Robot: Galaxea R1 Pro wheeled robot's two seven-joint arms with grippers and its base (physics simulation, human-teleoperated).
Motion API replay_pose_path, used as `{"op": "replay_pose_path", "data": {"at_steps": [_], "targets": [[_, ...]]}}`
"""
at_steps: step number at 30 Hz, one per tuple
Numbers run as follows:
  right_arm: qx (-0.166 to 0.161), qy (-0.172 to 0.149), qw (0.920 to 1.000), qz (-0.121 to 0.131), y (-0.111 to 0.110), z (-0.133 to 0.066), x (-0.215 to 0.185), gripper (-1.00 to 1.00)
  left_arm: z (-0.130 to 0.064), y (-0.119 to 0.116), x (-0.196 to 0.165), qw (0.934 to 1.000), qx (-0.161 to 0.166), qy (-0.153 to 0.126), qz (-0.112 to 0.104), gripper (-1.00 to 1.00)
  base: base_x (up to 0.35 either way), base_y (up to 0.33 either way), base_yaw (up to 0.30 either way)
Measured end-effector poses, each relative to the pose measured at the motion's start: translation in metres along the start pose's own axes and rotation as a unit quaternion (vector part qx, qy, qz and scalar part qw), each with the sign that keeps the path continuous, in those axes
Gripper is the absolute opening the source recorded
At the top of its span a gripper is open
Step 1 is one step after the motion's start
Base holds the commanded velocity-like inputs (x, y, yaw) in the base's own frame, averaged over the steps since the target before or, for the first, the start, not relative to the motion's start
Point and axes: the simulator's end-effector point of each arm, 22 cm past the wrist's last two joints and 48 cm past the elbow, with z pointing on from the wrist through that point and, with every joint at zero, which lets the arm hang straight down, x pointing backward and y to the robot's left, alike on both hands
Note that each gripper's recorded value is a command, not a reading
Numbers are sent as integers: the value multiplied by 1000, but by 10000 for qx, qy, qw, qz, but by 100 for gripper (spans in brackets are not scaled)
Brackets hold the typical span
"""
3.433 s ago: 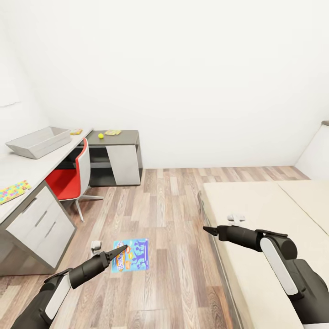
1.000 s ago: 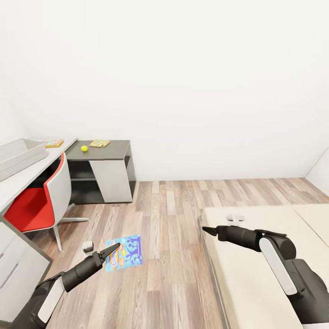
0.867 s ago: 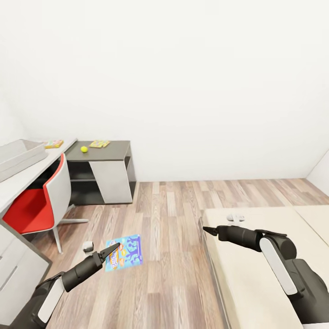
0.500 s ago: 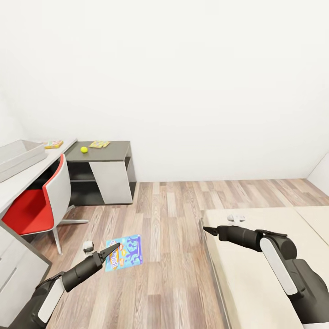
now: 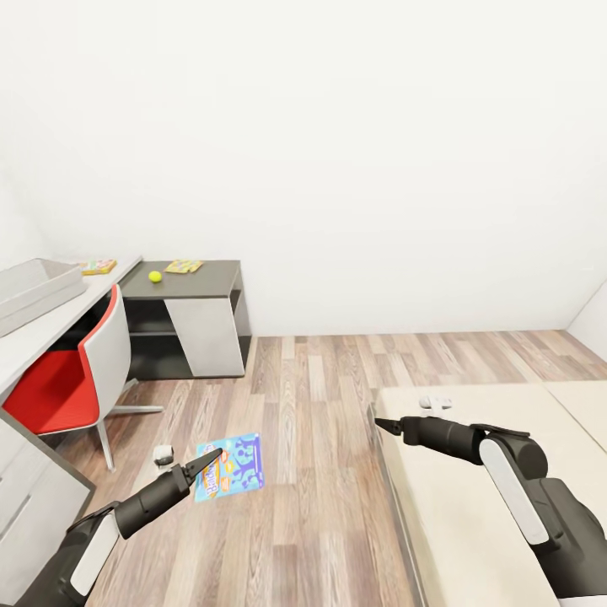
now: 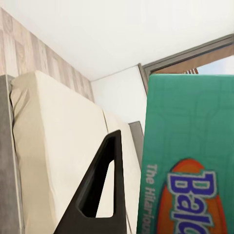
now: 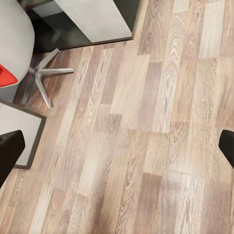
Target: Put all the toys in the child's room - the three board games (two on the bed and one on the table), the two jigsaw puzzles on the table, and the tennis ball on the table - inside the toy box on the table in the child's room.
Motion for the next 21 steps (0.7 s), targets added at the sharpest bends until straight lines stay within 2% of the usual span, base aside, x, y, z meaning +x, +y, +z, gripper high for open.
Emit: {"op": "replay_pose_path", "data": {"at_steps": [6,14,21], "targets": [[-8,-3,10000,-6,1,0,0,100,0,-1,0,10000,8,-2,17,-100,186,92,0],[-13,-12,10000,-13,2,0,-1,100,1,-1,1,10000,15,12,28,-100,272,109,2],[-10,-3,10000,-23,2,0,-1,100,1,-1,2,10000,7,21,32,-100,299,138,148]]}}
